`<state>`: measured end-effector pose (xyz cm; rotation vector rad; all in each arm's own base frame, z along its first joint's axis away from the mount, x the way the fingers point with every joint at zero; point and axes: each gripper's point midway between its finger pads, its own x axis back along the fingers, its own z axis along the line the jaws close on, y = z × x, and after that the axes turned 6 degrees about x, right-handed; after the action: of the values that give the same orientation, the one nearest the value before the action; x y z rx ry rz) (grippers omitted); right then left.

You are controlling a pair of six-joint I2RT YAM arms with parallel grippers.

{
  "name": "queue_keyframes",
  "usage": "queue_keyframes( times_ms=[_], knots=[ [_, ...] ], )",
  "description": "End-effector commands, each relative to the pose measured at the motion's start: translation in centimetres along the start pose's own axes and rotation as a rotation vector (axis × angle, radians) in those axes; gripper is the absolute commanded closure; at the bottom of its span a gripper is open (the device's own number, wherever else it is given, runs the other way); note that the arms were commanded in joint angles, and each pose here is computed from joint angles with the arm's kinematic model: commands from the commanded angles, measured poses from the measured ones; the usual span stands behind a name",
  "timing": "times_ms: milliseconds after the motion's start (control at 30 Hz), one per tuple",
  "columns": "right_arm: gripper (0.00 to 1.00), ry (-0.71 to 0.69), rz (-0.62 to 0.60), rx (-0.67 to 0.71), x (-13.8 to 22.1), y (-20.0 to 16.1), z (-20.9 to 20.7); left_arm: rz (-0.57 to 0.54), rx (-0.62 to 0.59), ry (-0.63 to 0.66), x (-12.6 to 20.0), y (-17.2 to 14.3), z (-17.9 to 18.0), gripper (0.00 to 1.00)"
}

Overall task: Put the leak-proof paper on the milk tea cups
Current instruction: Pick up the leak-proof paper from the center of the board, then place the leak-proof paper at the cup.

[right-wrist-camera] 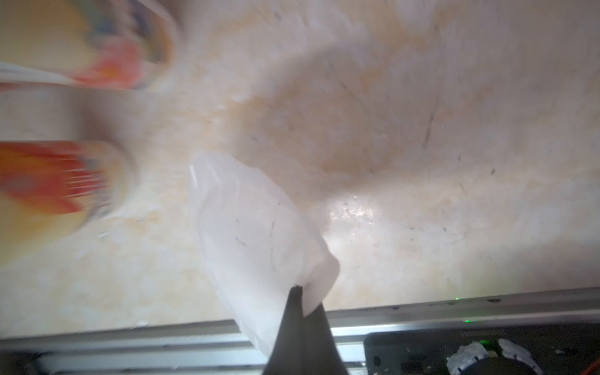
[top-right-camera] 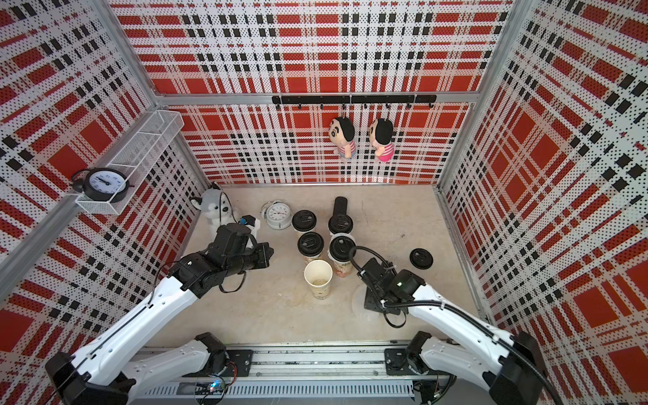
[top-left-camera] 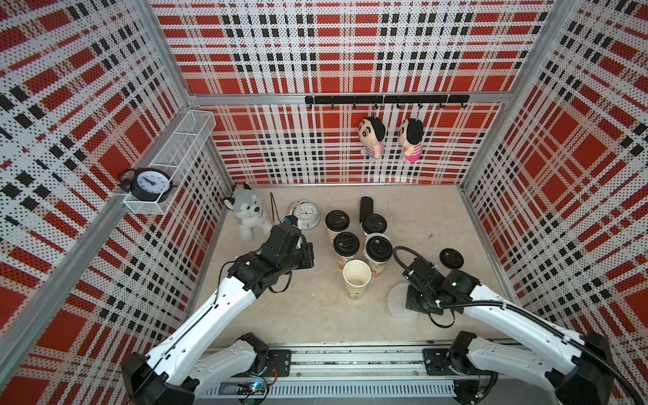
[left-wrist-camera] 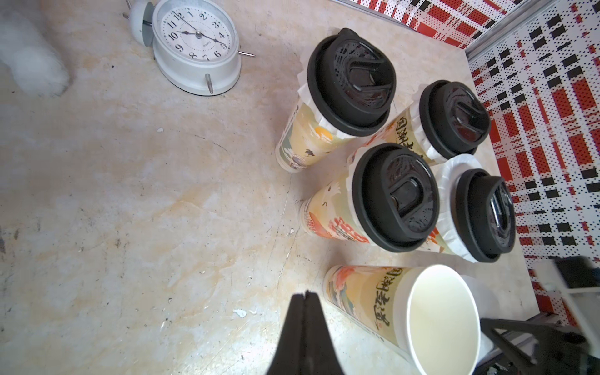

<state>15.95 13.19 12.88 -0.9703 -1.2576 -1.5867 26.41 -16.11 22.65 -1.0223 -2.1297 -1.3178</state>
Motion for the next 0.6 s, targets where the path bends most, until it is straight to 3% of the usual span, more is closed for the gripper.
queue_keyframes(
  times_ms=[0, 200, 567],
  knots=[
    [1.0, 0.109, -0.064, 0.095, 4.9, 1.3, 1.7, -0.031, 0.004, 0.014, 0.8, 0.6, 0.4, 1.0],
    [1.0, 0.345, -0.149, 0.238, 9.6, 4.9, 8.7, -0.035, 0.01, 0.028, 0.7, 0.5, 0.8, 1.0],
    [1.0, 0.42, -0.09, 0.36, 6.1, 7.6, 16.2, -0.032, 0.008, 0.042, 0.5, 0.5, 1.3, 1.0]
  ],
)
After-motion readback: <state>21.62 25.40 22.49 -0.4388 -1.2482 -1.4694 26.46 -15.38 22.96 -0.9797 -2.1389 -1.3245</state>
